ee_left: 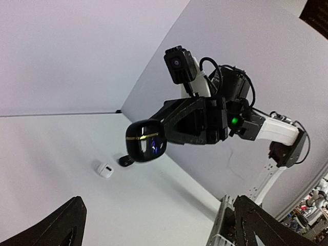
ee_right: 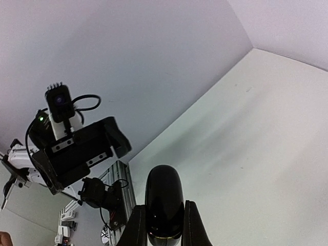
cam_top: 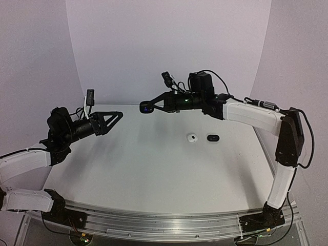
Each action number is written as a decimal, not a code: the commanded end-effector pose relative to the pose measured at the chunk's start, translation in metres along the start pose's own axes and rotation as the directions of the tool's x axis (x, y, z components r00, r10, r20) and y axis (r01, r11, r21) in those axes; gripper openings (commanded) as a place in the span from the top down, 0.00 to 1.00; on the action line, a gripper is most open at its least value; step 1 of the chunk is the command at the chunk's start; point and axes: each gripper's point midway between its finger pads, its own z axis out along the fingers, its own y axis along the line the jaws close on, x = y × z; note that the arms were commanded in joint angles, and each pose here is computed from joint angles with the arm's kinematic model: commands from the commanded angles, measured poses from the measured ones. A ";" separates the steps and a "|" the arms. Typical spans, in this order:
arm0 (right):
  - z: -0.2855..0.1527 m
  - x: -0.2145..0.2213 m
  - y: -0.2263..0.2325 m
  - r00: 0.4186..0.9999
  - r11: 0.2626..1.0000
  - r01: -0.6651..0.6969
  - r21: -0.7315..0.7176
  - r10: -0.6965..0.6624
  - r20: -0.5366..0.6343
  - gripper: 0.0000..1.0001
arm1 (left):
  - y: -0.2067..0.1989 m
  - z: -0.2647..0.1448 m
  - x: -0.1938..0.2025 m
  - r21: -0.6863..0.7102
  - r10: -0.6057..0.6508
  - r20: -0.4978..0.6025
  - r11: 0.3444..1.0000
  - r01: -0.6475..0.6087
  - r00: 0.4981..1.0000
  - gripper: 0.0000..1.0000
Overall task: Insert the wireless bluetooth earbuds into the charging case
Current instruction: Place the charging case with the earbuds at the center of the board.
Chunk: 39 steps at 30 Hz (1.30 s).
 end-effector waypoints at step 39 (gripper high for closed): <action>-0.034 0.143 -0.281 0.839 0.810 -0.439 0.390 0.525 -0.146 0.74 | 0.020 -0.006 0.009 -0.104 0.067 -0.028 0.992 -0.069 0.997 0.00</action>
